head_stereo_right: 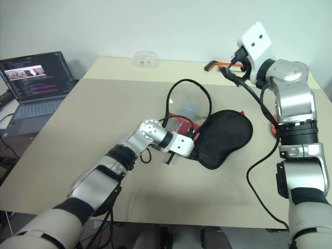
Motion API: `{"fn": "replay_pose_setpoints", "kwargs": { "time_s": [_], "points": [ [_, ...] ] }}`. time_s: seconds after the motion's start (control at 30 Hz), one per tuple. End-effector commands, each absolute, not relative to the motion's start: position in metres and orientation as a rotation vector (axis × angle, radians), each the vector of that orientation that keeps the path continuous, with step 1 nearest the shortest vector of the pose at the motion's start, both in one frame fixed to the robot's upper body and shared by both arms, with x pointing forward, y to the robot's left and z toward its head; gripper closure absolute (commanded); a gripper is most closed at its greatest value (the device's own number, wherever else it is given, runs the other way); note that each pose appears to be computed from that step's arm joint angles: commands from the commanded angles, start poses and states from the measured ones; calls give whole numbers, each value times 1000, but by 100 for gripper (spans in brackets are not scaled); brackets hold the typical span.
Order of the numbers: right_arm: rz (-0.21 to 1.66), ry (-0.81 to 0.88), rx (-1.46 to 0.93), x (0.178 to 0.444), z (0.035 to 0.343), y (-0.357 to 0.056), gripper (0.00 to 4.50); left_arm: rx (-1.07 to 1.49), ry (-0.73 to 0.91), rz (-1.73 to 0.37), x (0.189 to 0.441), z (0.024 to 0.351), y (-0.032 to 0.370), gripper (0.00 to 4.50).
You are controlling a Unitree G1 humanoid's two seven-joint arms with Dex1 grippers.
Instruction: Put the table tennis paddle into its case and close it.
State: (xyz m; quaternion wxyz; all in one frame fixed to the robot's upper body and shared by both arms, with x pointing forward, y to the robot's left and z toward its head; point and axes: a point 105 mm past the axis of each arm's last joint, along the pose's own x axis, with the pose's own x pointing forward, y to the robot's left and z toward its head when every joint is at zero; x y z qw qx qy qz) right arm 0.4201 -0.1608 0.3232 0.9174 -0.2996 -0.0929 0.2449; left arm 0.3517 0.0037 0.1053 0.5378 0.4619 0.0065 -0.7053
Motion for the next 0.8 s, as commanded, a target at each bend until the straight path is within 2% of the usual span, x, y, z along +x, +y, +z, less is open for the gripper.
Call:
{"fn": "replay_pose_setpoints", "kwargs": {
  "time_s": [0.03,0.23,0.5,0.8],
  "points": [
    [489,-264,-632,414,343,-159,0,1059,13,-1524,367,111,-11,446],
    [487,-264,-633,414,343,-159,0,915,68,-1320,380,107,-36,446],
    [489,-263,-642,416,343,-156,0,719,94,-1113,385,115,-73,446],
    [495,-264,-647,418,341,-153,0,693,62,-1054,391,129,-91,446]
  ]
}}
